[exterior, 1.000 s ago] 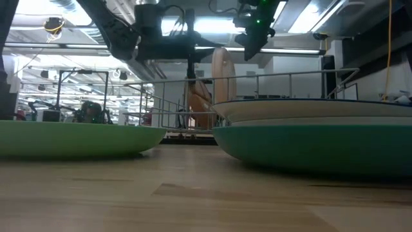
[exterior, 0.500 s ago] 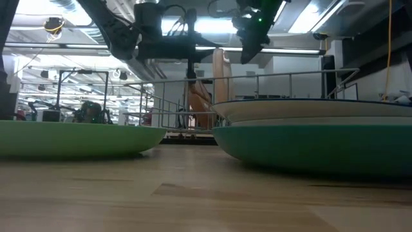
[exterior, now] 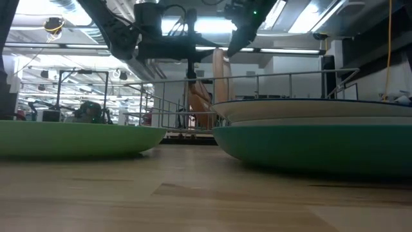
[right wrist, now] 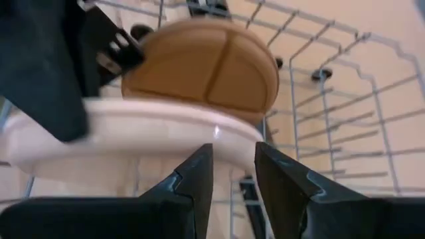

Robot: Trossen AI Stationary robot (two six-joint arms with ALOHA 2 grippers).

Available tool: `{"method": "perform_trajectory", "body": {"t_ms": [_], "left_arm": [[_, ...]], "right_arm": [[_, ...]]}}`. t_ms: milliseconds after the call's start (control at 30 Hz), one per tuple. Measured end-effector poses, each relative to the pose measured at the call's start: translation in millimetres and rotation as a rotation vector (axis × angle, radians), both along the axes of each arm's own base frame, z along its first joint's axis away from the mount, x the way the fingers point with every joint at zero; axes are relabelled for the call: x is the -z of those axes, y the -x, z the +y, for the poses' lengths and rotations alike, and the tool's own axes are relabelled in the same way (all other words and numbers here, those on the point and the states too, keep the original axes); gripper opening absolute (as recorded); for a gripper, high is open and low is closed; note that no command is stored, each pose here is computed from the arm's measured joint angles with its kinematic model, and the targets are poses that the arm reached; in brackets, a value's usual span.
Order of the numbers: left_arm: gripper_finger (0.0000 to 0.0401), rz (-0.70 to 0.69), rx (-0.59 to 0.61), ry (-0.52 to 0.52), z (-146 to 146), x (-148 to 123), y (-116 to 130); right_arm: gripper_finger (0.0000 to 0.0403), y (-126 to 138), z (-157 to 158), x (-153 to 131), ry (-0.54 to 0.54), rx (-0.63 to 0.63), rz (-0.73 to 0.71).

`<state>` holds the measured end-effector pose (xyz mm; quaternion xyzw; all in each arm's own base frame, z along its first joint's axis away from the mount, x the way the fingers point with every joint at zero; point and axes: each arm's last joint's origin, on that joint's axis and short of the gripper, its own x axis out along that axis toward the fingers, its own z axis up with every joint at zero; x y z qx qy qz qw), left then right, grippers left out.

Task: Sort dishes
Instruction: Put the light orange plate in the dish rack

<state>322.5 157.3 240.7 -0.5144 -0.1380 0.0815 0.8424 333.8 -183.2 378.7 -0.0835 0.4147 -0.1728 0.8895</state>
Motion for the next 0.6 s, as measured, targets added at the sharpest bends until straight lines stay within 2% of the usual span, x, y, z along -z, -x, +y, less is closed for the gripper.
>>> {"method": "perform_trajectory", "body": {"t_ms": [133,400,600], "left_arm": [[0.0009,0.000,0.000,0.000,0,0,0],[0.0014,0.001,0.000,0.001,0,0,0],[0.0014,0.002,0.000,0.002,0,0,0]], "right_arm": [[0.0117,-3,8,-3,0.042,-0.049,0.005],[0.0117,-4,22,-6,0.184,-0.097,0.113],[0.0117,-9,32,-13,0.220,-0.142,0.056]]}}
